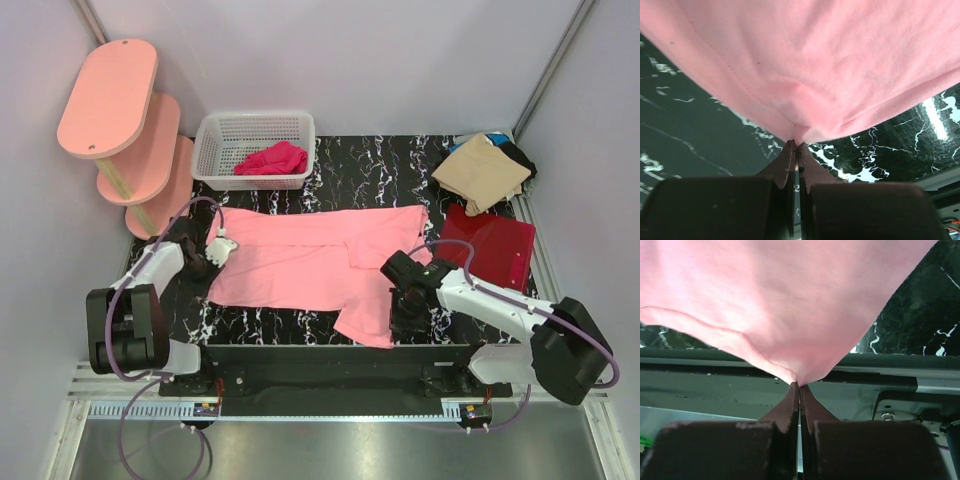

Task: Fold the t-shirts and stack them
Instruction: Grap the side of the flattened tshirt closest away from the robot with both arms, then fold the other side of the tshirt into a rectangle

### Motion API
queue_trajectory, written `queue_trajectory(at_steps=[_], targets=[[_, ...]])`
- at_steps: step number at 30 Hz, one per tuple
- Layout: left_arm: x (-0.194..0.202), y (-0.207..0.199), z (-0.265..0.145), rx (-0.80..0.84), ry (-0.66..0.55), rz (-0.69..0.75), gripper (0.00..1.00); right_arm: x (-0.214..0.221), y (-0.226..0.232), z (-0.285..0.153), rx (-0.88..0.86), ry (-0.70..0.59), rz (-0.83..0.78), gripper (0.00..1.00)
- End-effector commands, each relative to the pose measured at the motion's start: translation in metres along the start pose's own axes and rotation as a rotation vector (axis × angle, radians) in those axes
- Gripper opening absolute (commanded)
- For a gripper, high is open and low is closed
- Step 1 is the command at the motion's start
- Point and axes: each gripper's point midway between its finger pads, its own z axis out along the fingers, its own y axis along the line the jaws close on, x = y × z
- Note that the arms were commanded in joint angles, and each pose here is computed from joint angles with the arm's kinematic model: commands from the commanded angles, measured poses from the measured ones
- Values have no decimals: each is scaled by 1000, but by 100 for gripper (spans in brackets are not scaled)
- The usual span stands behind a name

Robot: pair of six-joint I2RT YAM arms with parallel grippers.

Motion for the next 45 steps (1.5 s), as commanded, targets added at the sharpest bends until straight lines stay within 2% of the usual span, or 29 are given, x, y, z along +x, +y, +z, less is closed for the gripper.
queue_trajectory(at_steps=[1,5,13,24,31,38,45], targets=[[-23,15,-27,-50,-78,17,0,-6,4,-27,-8,-56,-28,0],[-14,17,-41,-82,-79,34,0,1,0,-41,-12,-55,-26,0],[15,5,-41,-86,-29,68,0,23,-19,-57,14,-9,-14,0],[27,-5,-52,-99,-28,95,0,32,-14,-74,-28,11,-2,0],[7,9,-68,-128,-66,93,0,3,5,-100,-29,-100,-42,0],[-21,32,-83,-151,-104,87,0,-28,22,-107,-8,-184,-54,0],[-33,45,-80,-140,-95,75,0,-59,24,-121,8,-269,-39,0]])
